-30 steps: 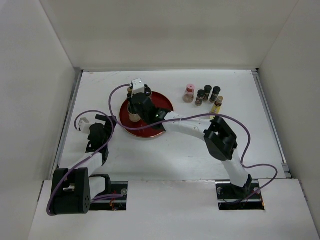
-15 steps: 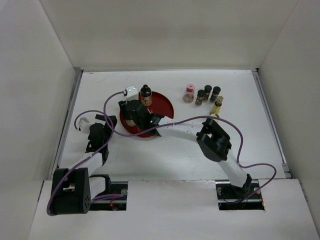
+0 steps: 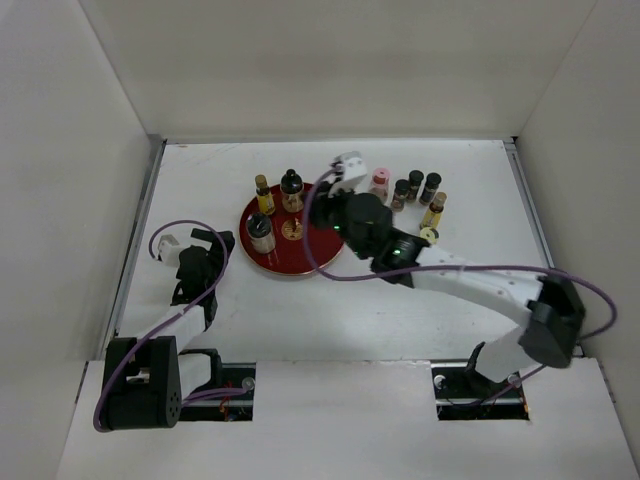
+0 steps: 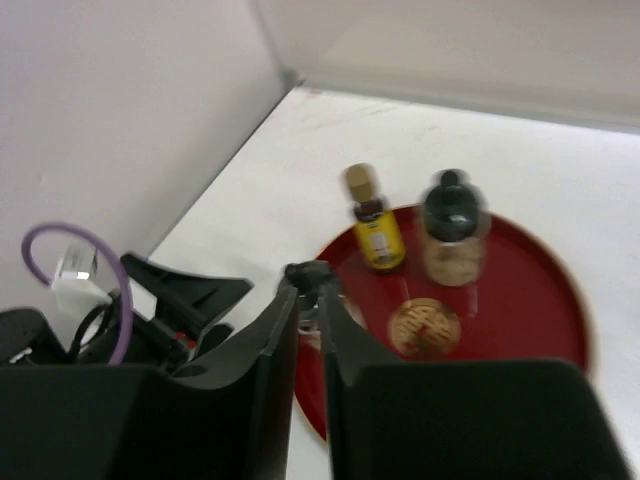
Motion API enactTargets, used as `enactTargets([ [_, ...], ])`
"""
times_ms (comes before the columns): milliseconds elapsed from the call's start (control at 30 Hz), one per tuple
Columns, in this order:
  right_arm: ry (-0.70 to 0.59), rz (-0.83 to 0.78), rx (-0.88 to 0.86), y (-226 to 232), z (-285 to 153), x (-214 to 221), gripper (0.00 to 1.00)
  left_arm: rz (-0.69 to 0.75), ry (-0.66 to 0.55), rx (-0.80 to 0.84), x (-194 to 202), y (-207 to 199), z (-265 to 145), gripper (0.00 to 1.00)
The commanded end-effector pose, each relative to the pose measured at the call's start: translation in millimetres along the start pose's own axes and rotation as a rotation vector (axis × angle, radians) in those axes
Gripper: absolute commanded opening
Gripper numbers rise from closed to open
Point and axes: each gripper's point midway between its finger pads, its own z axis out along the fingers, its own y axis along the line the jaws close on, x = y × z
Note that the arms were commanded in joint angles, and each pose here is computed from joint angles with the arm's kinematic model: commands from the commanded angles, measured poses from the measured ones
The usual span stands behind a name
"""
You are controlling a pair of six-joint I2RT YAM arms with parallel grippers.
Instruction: Organize the condiment bottles
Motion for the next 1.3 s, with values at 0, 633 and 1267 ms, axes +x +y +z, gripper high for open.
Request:
enactTargets([
  [0, -0.073, 0.019, 0.175, -74, -39, -17, 0.17, -0.008, -0.033, 0.067, -9, -17, -3, 1.00],
  [633, 0.147, -0.005, 0.899, -298, -157, 63, 0.82, 0.005, -0.026, 0.066, -6, -18, -2, 1.00],
  [1267, 0.233, 0.032, 0.897, -317, -131, 91, 0.55, 0.000, -0.007, 0.064, -2, -18, 0, 1.00],
])
